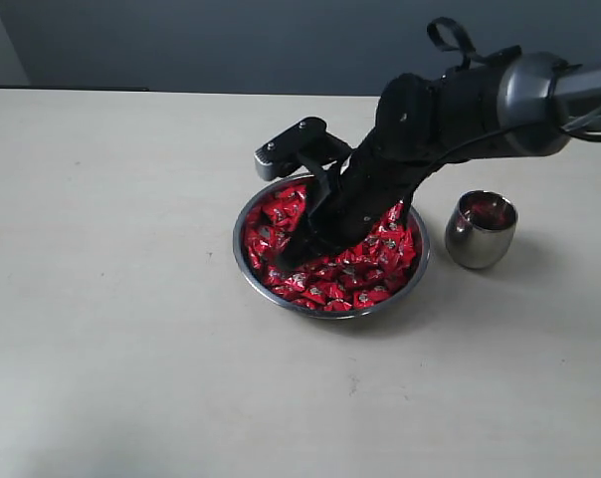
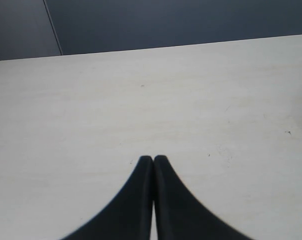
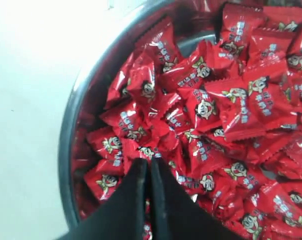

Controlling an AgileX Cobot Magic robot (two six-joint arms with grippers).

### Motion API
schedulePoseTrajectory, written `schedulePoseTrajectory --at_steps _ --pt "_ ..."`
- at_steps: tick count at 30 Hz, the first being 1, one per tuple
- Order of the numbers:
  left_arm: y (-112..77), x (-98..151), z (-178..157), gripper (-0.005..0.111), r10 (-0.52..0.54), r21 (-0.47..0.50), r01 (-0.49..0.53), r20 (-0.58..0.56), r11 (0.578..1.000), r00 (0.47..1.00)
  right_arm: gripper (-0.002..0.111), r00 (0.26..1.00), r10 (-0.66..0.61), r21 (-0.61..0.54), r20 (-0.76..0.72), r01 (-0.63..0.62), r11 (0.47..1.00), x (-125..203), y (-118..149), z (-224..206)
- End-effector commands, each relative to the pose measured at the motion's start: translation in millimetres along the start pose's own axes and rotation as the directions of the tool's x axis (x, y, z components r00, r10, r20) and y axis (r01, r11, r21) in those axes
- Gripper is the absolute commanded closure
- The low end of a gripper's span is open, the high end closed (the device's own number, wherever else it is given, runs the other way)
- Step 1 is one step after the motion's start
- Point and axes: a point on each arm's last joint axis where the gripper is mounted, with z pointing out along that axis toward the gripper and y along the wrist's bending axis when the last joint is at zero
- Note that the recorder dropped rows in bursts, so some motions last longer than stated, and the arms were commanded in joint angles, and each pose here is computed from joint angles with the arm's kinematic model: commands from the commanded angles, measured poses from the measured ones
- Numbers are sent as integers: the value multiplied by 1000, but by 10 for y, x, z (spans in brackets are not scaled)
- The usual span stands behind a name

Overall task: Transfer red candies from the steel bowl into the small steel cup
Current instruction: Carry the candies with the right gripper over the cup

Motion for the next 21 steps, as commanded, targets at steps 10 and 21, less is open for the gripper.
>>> schedulePoseTrajectory --at_steps 10,21 --pt "-2 -33 -12 106 2 6 -2 19 1000 1000 108 987 106 156 118 -124 980 14 -354 -980" --pt "-2 -33 -12 106 2 6 -2 19 1000 1000 108 869 469 274 155 -494 825 967 -1300 -985"
